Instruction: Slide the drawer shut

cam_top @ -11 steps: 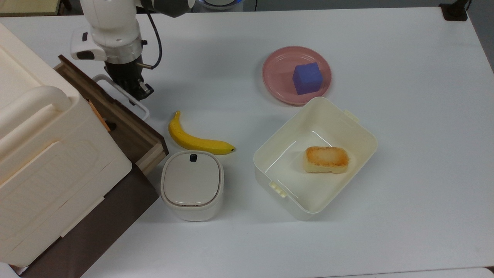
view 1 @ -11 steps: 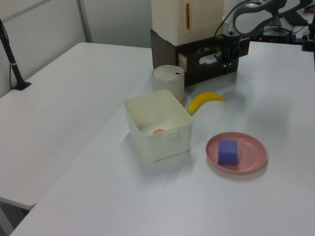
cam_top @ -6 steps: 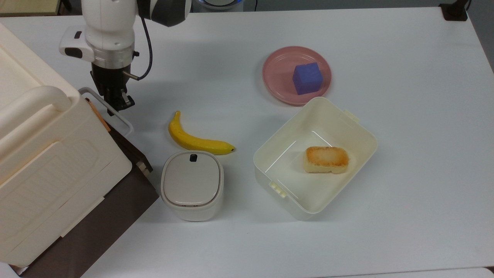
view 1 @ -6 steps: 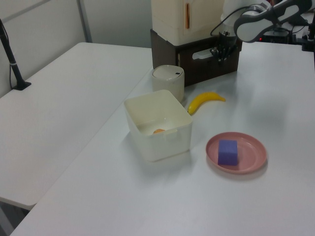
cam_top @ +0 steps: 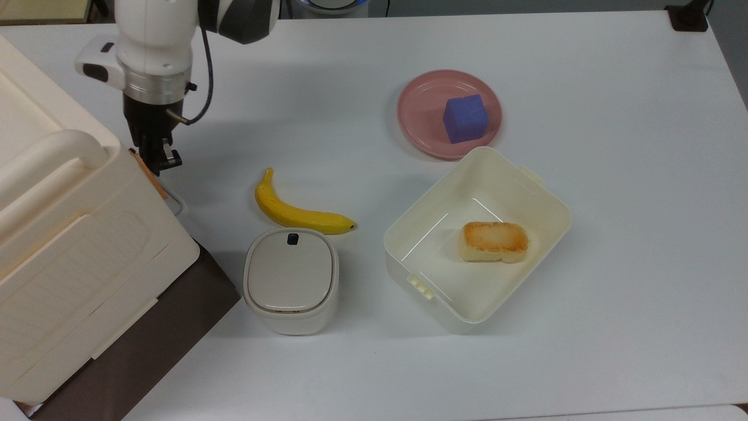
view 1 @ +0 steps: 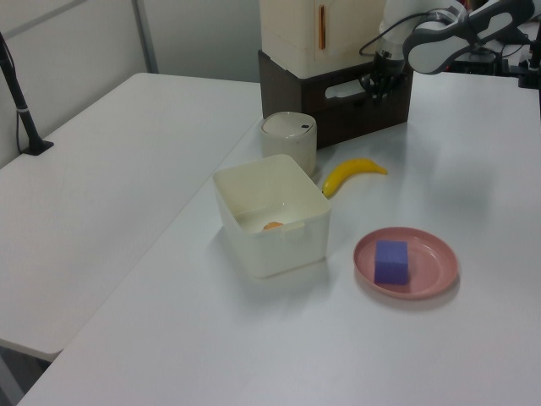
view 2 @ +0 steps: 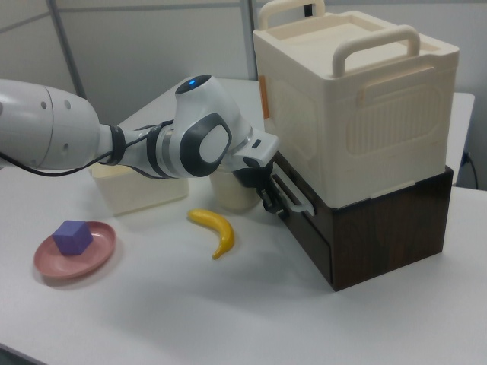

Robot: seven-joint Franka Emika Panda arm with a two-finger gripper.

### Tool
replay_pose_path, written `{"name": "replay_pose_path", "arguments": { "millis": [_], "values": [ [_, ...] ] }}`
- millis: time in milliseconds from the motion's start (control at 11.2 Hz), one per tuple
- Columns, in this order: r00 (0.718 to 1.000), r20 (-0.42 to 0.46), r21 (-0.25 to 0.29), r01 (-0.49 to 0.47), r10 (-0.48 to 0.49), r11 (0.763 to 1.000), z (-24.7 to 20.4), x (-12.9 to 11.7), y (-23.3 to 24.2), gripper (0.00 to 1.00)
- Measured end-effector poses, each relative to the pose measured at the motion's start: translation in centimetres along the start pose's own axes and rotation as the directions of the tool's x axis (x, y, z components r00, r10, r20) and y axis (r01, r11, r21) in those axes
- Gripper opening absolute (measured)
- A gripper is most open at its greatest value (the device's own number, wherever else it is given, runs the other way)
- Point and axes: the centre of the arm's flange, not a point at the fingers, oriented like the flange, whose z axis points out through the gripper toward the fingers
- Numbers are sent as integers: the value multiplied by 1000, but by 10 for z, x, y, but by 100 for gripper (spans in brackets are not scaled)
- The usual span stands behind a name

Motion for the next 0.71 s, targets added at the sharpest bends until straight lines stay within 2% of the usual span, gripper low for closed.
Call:
{"name": "replay_pose_path", "arguments": {
  "millis": [178, 445, 712],
  "values": [
    [1000, -4, -4, -2, 2, 1000, 0, 0, 0, 1],
    [996, -24, -38, 80, -81, 996, 1, -7, -7, 1],
    [985, 58, -93, 165, -160, 982, -14, -39, -38, 1]
  ]
}}
